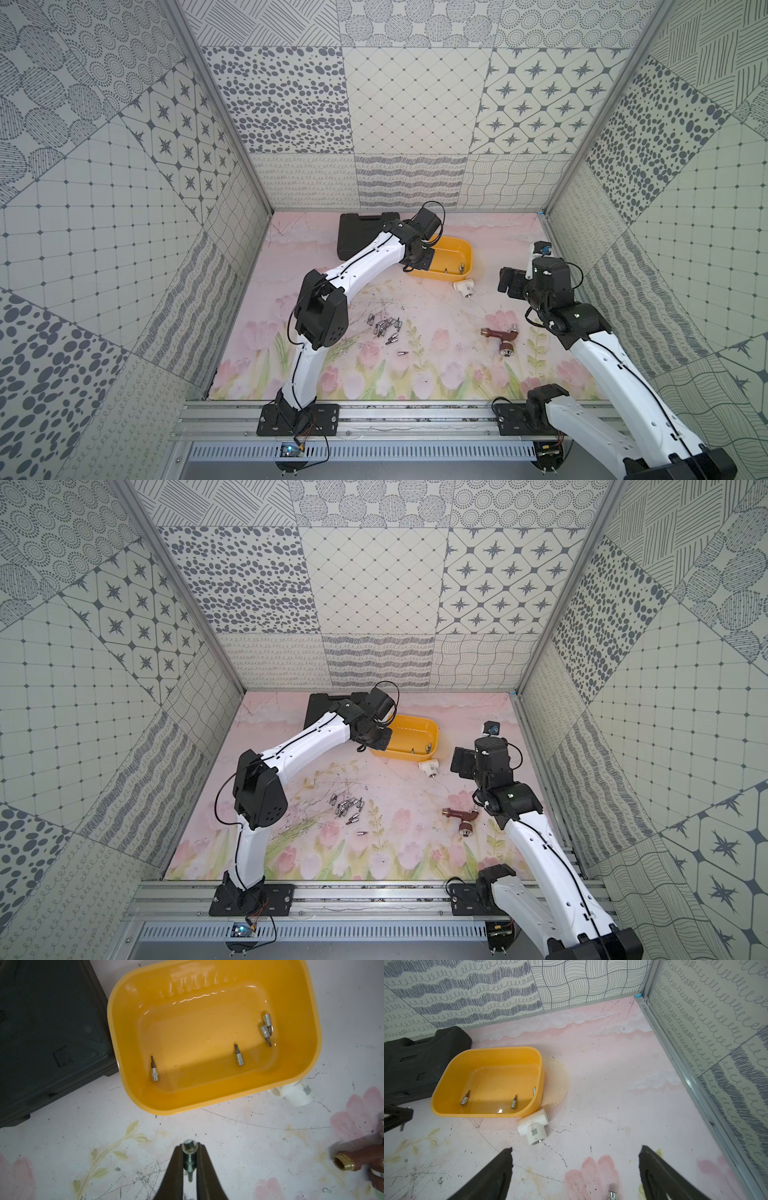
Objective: Put the bit on the desktop into the storage box
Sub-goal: Place the screwdriver bit in the storage box.
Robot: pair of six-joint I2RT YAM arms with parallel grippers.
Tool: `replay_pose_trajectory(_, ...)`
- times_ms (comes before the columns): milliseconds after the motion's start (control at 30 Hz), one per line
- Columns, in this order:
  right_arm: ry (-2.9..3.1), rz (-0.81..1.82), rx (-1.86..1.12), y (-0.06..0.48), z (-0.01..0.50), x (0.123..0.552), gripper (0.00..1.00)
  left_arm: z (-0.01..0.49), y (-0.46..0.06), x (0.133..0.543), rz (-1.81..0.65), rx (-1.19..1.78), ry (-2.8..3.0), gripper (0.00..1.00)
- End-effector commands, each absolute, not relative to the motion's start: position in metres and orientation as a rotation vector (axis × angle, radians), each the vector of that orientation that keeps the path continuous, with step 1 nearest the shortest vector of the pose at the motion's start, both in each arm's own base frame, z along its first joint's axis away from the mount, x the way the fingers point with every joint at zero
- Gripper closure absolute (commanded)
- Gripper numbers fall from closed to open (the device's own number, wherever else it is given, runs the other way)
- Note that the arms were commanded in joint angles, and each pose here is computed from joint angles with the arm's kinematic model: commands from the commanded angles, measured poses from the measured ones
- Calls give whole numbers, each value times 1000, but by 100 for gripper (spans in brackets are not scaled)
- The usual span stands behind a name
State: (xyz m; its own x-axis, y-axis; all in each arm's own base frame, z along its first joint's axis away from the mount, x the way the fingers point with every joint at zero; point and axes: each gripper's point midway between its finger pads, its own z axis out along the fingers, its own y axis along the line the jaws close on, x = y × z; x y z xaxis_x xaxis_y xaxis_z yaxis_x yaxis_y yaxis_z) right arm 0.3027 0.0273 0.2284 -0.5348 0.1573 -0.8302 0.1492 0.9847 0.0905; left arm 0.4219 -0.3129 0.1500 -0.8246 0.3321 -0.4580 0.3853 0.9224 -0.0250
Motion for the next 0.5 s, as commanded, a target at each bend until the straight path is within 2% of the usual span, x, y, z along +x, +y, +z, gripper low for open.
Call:
replay_pose_trajectory(0, 2107, 30, 220, 27, 235, 303, 4, 141, -322, 442, -201, 529, 2622, 95)
replay_pose_trajectory(233, 2113, 27, 216, 27, 233, 303, 3, 115, -330, 474, -216, 466, 2623, 95)
replay_pose_trajectory(467, 2118, 29, 213, 28, 232, 304, 3, 87, -333, 486, -220, 434, 2654, 95)
